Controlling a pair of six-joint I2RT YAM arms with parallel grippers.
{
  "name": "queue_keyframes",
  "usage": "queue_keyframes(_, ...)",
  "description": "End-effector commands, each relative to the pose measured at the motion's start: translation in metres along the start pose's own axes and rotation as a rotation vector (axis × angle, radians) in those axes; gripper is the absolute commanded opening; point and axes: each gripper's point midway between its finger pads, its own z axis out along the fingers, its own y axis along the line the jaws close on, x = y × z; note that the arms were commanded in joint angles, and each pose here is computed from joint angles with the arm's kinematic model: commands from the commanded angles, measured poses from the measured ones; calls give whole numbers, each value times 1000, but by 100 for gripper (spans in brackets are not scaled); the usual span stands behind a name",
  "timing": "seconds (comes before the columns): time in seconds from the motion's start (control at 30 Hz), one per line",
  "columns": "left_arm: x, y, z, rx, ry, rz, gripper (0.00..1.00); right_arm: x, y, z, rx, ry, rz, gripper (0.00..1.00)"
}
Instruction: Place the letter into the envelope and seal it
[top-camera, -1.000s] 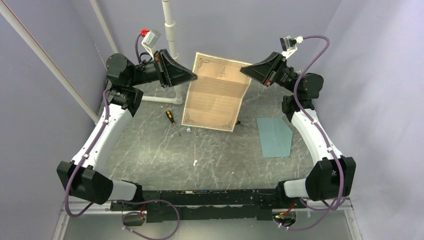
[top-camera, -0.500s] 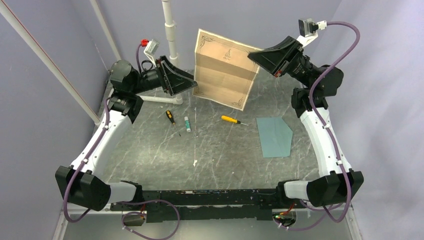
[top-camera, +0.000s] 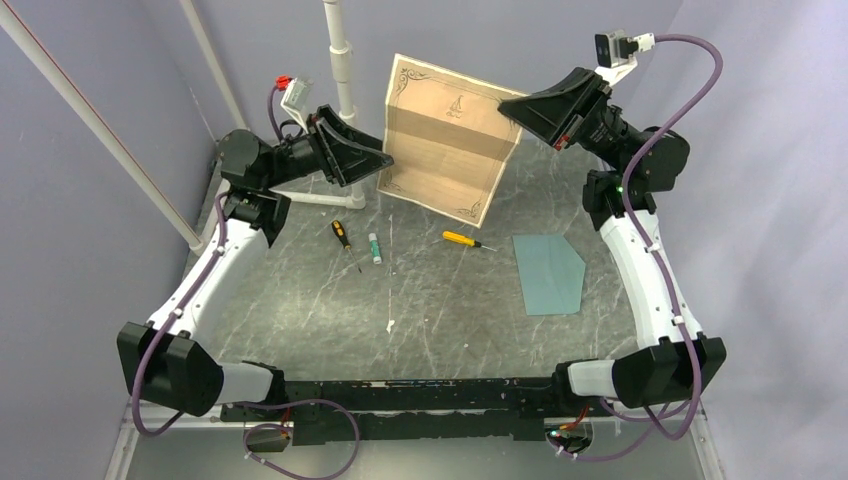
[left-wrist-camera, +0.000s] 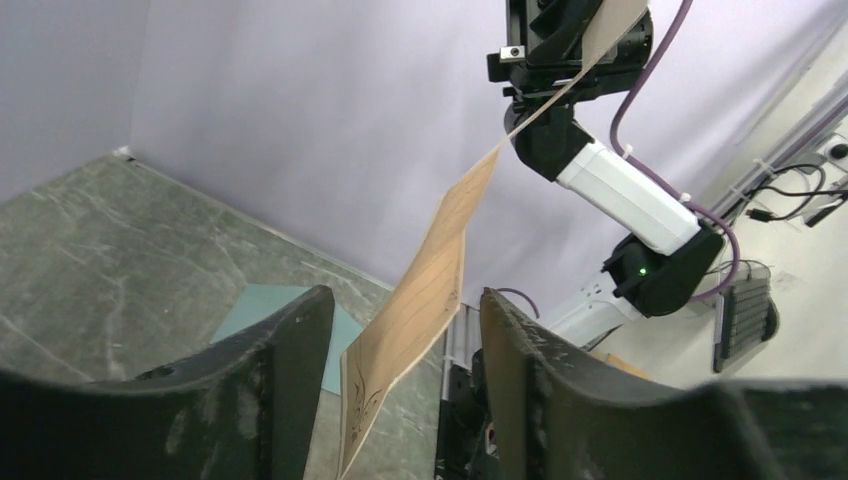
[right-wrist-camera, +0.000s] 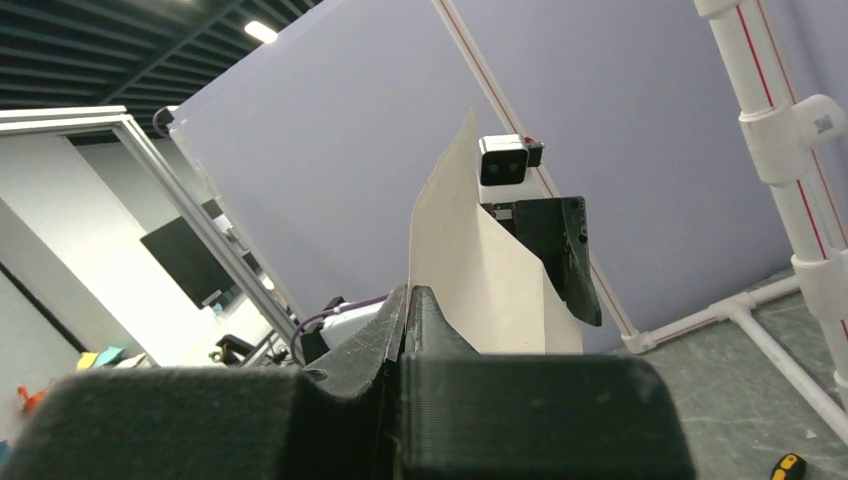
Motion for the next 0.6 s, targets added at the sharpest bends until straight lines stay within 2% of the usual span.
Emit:
queue_keyframes(0.0,-7,-8,3,53,-7,37,53,-5,24,3,-70,2,-23,0)
queue_keyframes(0.07,-2,-4,2,46,4,26,47,-3,24,4,-71,8,-24,0)
queue_keyframes(0.13,2,-1,0,31,13,22,46,-1,25,4,-74,17,-24,0)
queue_keyframes(0.3,-1,-5,2,51,18,49,61,5,22,6,-76,50,-1,0)
queue_keyframes(0.37,-1,-7,2,75,28,54,63,7,22,7,-81,60,9,0)
queue_keyframes(0.43,0,-8,3,95,41,51,57,8,22,7,-85,60,14,0)
queue_keyframes(0.57,3,-8,4,122,63,35,33,8,20,8,-78,60,4,0)
